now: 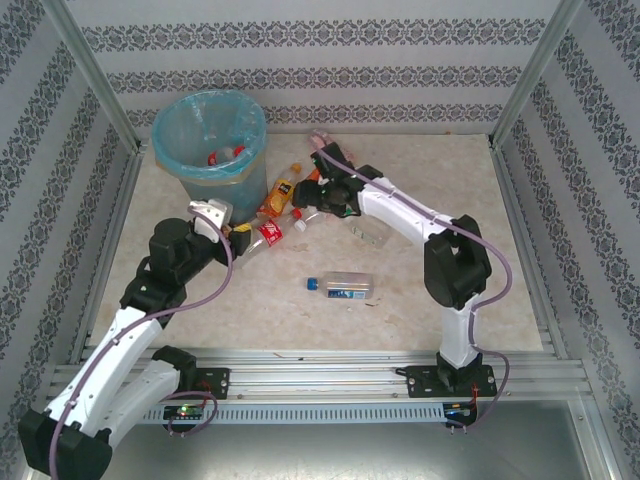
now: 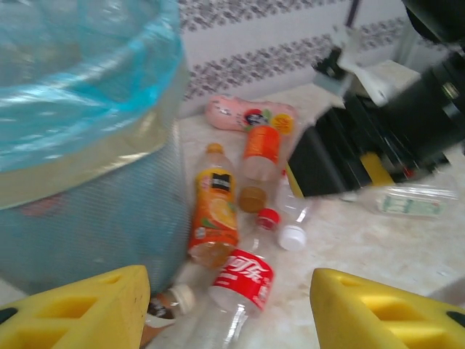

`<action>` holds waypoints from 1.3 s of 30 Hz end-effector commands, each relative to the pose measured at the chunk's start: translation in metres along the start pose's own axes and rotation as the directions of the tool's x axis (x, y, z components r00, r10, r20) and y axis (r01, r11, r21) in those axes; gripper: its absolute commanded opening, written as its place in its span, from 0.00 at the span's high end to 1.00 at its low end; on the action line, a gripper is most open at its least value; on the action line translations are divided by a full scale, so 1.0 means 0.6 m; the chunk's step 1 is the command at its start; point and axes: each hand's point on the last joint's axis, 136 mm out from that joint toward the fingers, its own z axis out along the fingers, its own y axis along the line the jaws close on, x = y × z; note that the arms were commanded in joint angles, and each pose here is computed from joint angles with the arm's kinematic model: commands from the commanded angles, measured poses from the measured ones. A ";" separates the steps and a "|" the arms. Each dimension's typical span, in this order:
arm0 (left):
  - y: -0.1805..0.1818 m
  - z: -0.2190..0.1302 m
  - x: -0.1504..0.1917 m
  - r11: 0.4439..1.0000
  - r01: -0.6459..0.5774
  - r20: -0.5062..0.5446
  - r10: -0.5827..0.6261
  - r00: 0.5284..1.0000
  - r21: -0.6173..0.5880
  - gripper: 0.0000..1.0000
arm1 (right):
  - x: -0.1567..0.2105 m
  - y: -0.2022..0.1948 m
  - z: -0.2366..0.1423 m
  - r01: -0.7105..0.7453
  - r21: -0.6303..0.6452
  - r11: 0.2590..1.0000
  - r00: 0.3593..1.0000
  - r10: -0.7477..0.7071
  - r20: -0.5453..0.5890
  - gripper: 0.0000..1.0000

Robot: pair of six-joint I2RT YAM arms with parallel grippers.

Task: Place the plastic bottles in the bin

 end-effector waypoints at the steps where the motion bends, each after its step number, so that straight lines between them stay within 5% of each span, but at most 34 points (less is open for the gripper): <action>1: 0.035 -0.021 -0.030 0.989 -0.053 0.082 0.064 0.995 -0.139 0.34 | 0.042 0.015 0.012 -0.109 0.002 0.994 0.994 0.109 0.003 0.25; 11: 0.086 -0.070 -0.045 0.940 -0.052 0.153 0.109 0.982 -0.336 0.27 | 0.117 0.079 0.065 -0.180 0.005 0.984 0.984 0.180 -0.014 0.21; 20: 0.094 -0.078 -0.049 0.931 -0.038 0.164 0.104 0.981 -0.364 0.26 | 0.124 0.105 0.107 -0.218 0.026 0.976 0.975 0.217 0.037 0.20; 32: 0.099 -0.080 -0.047 0.924 -0.027 0.165 0.097 0.982 -0.381 0.26 | 0.143 0.073 0.171 -0.252 0.133 0.959 0.968 0.252 0.021 0.18; 39: 0.101 -0.082 -0.047 0.922 -0.025 0.165 0.096 0.982 -0.387 0.25 | 0.160 0.022 0.156 -0.267 0.185 0.946 0.963 0.269 0.014 0.19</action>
